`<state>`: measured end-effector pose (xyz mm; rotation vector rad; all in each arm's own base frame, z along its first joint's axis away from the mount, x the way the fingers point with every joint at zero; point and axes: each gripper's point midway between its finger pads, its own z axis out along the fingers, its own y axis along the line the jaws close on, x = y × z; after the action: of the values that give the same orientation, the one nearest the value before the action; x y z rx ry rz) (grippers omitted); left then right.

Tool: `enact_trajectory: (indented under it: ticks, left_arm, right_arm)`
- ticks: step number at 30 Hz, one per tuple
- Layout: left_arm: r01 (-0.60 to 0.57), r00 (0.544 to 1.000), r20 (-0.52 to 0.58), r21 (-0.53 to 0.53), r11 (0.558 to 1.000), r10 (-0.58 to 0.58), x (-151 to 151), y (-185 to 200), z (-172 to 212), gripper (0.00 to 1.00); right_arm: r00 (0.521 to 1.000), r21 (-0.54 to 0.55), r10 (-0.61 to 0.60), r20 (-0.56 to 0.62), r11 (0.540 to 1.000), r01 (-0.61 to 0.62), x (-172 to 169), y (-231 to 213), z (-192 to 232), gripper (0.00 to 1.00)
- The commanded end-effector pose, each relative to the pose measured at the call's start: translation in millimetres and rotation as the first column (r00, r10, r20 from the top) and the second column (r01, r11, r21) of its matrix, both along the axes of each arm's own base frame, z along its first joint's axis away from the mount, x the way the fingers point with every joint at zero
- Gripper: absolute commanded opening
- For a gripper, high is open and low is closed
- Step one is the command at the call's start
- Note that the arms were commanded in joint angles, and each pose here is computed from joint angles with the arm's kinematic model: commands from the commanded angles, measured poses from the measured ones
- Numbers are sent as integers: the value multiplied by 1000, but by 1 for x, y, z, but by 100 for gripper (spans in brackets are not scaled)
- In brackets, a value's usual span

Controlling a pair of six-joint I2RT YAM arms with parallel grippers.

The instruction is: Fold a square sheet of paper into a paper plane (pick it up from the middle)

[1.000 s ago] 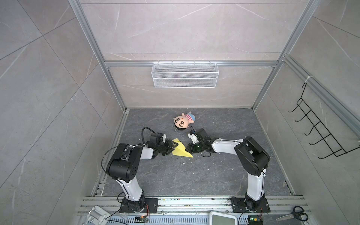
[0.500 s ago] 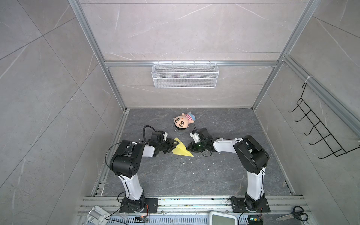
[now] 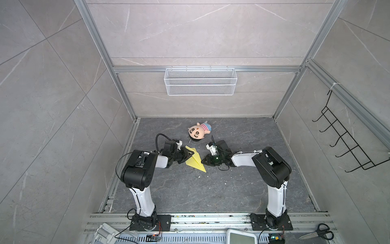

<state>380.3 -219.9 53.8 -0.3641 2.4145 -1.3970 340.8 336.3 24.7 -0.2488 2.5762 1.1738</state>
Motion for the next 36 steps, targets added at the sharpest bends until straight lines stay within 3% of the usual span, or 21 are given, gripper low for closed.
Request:
enact_trajectory:
  ticks: [1,8,16,18,21,24,27,31,36]
  left_arm:
    - [5,999,42,-20,1000,-4,14,-3,6,21]
    - [3,999,40,-31,1000,-1,25,-6,1,16]
    - [10,998,58,13,1000,-10,26,-3,7,5]
    - [8,998,57,67,998,-12,21,3,11,5]
    - [19,999,31,255,967,-28,9,23,16,5]
    - [16,1000,-25,462,887,-5,-5,52,22,5]
    - [28,999,-48,632,774,3,-21,75,36,5]
    - [48,999,-36,844,534,-34,-34,94,66,5]
    - [44,997,-26,971,236,-78,-31,100,91,7]
  right_arm:
    - [999,1,-44,15,999,44,3,-8,5,24]
    - [994,3,-89,70,996,89,9,-18,18,30]
    - [944,-42,-204,258,974,222,18,-52,57,50]
    - [920,-65,-227,319,963,261,19,-66,73,53]
    - [878,-87,-250,409,947,310,19,-83,99,57]
    - [840,-118,-253,479,930,347,21,-97,119,64]
    - [806,-147,-262,531,908,392,24,-111,133,77]
    - [757,-171,-290,585,869,465,26,-129,145,96]
    - [723,-186,-313,616,834,519,24,-145,153,99]
